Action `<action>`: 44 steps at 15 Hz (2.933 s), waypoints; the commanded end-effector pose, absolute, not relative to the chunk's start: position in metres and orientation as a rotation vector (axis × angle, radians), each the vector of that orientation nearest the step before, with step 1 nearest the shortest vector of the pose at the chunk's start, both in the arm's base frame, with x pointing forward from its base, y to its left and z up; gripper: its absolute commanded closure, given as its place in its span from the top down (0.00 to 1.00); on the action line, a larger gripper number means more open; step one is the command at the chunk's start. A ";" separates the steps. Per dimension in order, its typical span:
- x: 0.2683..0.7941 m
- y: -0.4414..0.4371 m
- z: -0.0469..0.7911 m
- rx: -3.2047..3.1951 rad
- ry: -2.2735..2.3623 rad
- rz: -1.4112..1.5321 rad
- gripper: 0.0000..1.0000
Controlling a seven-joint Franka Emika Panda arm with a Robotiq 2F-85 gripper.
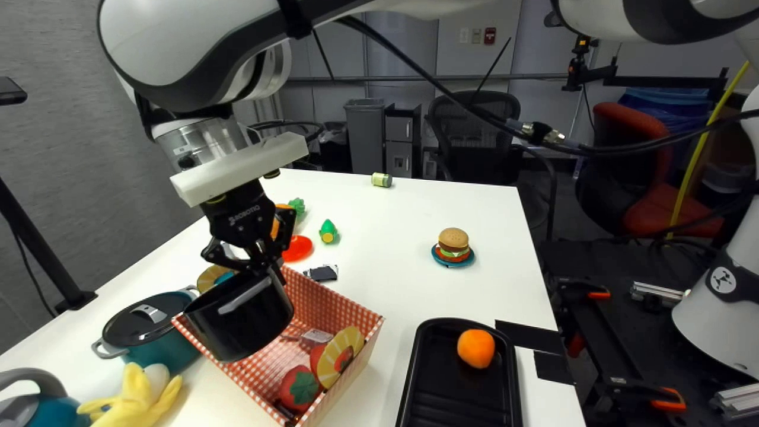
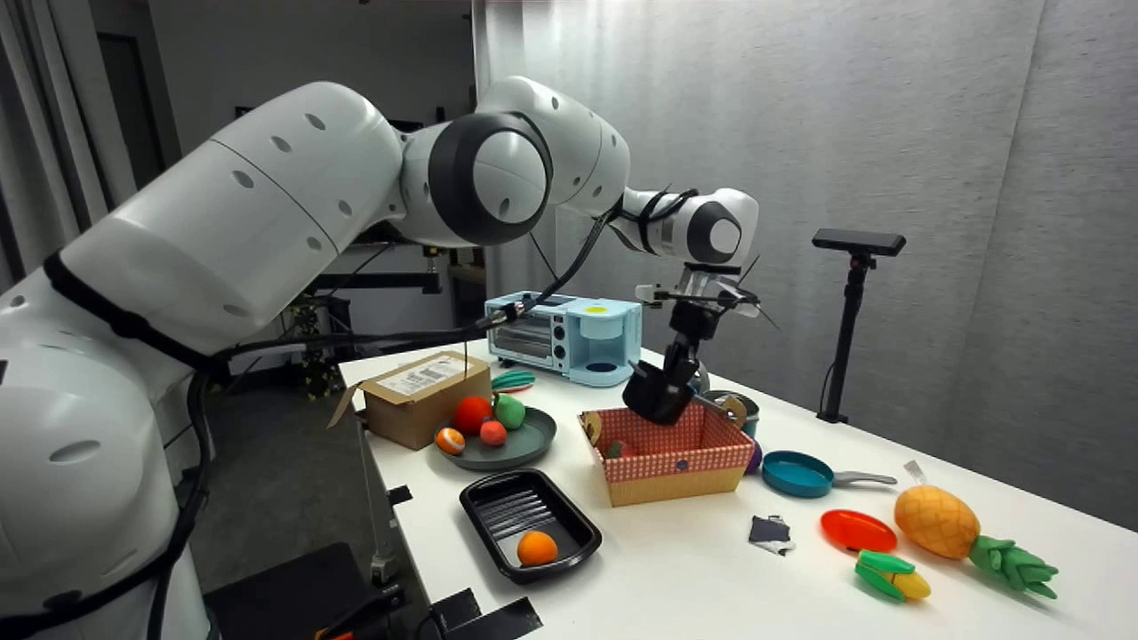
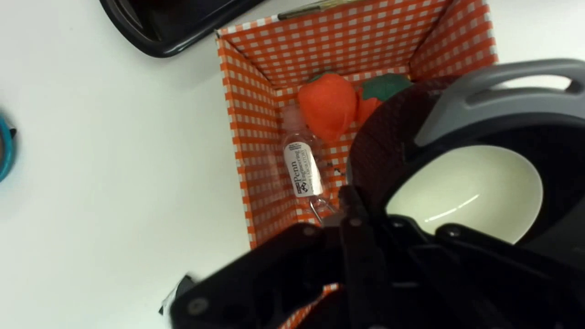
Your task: Remove the pot from the box and pick up the orange plush toy
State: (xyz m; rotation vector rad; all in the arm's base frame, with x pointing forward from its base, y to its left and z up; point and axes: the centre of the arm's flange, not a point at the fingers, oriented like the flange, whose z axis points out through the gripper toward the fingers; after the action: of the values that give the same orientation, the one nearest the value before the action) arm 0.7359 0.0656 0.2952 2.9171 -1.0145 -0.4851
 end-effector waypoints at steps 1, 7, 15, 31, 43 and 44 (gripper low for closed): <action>0.720 0.044 0.325 2.888 -1.116 -0.356 0.01; 0.693 -0.015 0.352 2.823 -1.339 -0.189 0.01; 0.635 -0.087 0.338 2.724 -1.557 -0.168 0.01; 0.574 -0.148 0.249 2.612 -1.453 -0.276 0.01; 0.576 -0.128 0.219 2.673 -1.263 -0.362 0.28; 0.577 -0.127 0.218 2.677 -1.252 -0.365 0.29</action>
State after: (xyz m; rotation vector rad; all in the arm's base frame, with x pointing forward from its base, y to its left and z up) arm 0.5744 -0.1292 0.2204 2.6482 -1.3097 -0.3881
